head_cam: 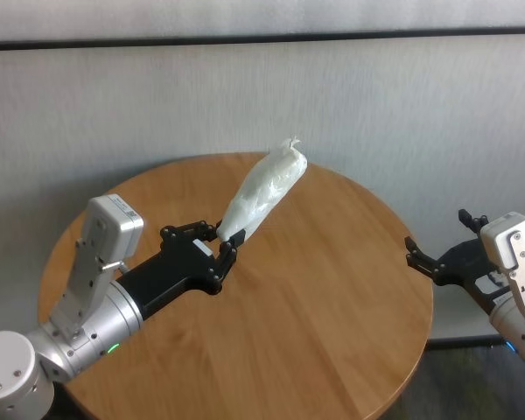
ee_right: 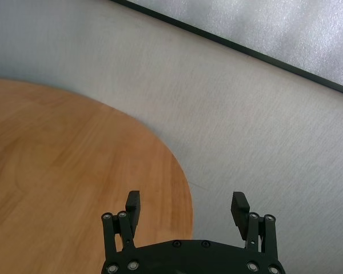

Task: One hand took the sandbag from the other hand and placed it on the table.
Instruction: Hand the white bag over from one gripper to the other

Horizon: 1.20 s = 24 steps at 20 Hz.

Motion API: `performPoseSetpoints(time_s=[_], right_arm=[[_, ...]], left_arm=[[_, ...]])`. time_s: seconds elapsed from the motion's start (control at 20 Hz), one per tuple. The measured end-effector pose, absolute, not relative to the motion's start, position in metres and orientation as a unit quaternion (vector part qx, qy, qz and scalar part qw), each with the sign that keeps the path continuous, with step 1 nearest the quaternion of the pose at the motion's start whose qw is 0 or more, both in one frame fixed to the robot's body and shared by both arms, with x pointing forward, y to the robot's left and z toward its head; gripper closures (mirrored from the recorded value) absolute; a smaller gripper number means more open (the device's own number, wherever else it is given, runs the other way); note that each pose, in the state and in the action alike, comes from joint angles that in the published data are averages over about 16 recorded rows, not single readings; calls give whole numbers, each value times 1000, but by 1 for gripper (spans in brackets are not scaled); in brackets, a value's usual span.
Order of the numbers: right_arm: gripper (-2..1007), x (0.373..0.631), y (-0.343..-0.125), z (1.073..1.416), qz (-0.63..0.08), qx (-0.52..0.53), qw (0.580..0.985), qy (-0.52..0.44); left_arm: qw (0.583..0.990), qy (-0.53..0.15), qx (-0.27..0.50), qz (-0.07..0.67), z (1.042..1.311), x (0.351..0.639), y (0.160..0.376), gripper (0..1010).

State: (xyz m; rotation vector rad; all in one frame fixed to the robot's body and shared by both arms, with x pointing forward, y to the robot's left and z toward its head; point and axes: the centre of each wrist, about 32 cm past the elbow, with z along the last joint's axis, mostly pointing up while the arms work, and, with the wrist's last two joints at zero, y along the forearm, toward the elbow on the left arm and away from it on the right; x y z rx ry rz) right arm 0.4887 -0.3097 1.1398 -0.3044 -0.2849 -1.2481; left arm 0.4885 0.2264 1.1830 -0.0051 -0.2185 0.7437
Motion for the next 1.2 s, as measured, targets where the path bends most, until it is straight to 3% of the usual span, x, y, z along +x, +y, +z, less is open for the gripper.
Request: performPoseSetpoints(time_s=[0.65,1.2], right_arm=[[3,487,-310,1141,-576,-136,796,-130],[3,478,-310,1157,-539,-92,831,-101]], left_arm=[[926,-106,-2,363,1183,489,227,806],[926,-106,-1,363,1183,489,227,806]])
